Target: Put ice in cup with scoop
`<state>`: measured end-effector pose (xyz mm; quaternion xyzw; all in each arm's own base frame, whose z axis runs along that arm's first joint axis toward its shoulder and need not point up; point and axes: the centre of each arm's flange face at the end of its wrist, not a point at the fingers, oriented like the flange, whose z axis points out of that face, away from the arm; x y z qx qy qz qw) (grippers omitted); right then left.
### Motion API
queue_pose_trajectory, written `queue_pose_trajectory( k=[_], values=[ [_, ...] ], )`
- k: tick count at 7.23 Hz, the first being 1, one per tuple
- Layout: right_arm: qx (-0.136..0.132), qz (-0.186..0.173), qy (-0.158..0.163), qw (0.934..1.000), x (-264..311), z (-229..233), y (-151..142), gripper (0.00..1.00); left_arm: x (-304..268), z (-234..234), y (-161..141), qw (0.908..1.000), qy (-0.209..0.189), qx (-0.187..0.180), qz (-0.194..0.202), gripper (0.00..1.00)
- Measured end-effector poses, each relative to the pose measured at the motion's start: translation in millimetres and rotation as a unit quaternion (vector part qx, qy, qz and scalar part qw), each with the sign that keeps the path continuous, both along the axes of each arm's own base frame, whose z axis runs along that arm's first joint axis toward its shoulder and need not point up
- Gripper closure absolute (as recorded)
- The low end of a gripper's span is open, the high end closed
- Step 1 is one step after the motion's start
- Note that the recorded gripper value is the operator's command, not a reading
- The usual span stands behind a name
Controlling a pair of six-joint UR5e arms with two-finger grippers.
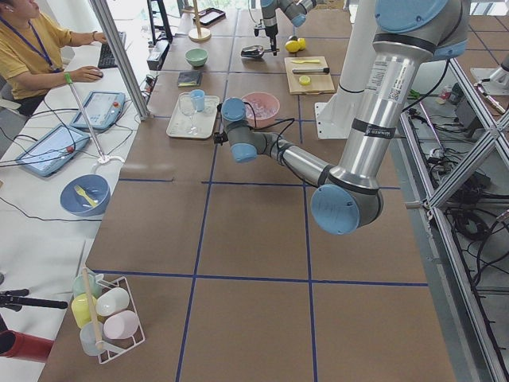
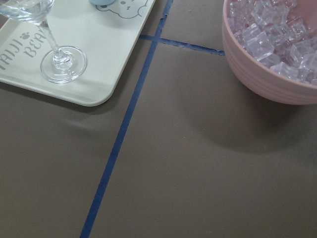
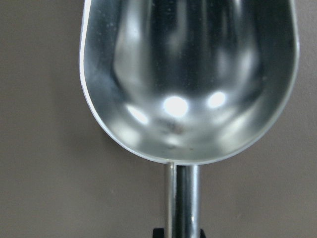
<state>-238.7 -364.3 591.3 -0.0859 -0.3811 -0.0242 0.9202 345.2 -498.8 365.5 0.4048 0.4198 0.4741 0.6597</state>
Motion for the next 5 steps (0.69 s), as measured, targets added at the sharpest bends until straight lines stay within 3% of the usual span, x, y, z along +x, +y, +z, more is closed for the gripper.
queue_pose_trajectory(
  k=[2,5],
  values=[
    [-0.003,0.007,-0.001,1.0000,-0.1,-3.1,-0.3,0.00,-0.9,0.7,-0.4,1.0000,0.000,0.000,-0.001,0.00],
    [0.028,0.021,-0.030,0.9990,23.9,-51.7,8.5,0.00,-24.5,32.5,-4.0,0.9990,-0.023,-0.026,-0.029,0.00]
  ],
)
